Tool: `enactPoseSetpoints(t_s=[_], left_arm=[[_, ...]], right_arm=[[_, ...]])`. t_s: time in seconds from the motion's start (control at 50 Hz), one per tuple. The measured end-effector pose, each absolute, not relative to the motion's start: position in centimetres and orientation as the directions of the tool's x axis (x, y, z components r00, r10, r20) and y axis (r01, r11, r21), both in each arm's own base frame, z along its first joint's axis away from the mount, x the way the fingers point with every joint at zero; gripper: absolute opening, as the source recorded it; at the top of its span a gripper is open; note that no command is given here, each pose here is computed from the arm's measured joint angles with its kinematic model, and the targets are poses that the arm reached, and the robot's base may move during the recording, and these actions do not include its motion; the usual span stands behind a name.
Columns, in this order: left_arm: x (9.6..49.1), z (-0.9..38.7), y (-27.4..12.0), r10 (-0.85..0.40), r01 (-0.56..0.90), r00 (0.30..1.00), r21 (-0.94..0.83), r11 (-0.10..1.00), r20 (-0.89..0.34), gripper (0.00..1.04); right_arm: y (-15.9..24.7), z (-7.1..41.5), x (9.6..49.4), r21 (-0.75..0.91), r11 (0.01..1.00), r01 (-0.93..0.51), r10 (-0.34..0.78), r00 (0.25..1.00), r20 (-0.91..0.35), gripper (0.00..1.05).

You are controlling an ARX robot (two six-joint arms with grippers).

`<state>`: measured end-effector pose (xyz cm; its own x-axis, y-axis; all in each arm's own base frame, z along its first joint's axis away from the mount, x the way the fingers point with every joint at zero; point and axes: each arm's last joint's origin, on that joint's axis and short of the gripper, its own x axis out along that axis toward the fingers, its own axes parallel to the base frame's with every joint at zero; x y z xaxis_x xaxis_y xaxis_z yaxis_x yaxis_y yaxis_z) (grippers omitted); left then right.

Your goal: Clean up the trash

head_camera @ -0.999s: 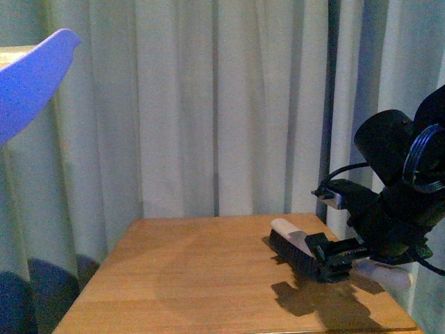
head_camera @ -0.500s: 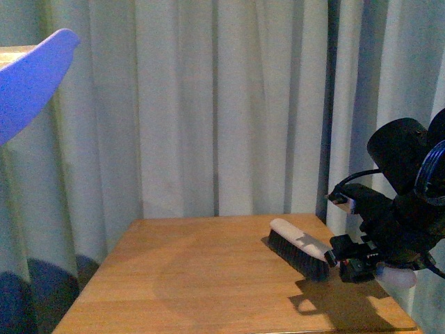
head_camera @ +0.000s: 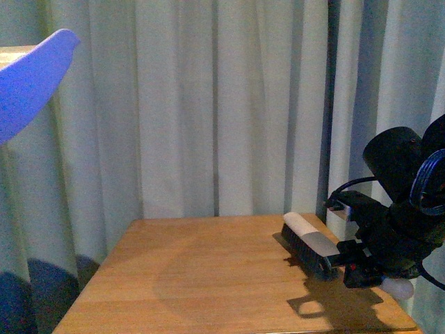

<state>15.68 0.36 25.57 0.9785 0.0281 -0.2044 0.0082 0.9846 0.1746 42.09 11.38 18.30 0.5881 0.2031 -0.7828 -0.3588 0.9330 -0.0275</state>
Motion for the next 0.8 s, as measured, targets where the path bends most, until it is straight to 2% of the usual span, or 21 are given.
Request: enactPoseSetpoints(t_s=[0.3, 0.46, 0.599, 0.699, 0.799], left_arm=[[15.7, 25.6, 0.4, 0.029, 0.008, 0.979, 0.175, 0.985, -0.204, 0.24], [15.7, 25.6, 0.4, 0.028, 0.008, 0.979, 0.175, 0.985, -0.204, 0.24], [15.7, 25.6, 0.4, 0.029, 0.008, 0.979, 0.175, 0.985, -0.204, 0.24], [15.7, 25.6, 0.4, 0.028, 0.008, 0.979, 0.174, 0.985, -0.204, 0.24], [15.7, 25.6, 0.4, 0.029, 0.008, 0.979, 0.174, 0.985, -0.204, 0.24]], right_arm=[[11.6, 19.0, 41.7, -0.011, 0.924, -0.381, 0.248, 0.623, -0.742, 0.19], [11.5, 21.9, 40.2, 0.012, 0.912, -0.41, 0.309, 0.67, -0.675, 0.19], [10.9, 26.6, 36.3, 0.05, 0.885, -0.463, 0.411, 0.726, -0.551, 0.19], [10.3, 27.7, 32.5, 0.059, 0.861, -0.505, 0.464, 0.735, -0.495, 0.19], [9.6, 27.5, 28.9, 0.025, 0.858, -0.513, 0.472, 0.768, -0.432, 0.19]])
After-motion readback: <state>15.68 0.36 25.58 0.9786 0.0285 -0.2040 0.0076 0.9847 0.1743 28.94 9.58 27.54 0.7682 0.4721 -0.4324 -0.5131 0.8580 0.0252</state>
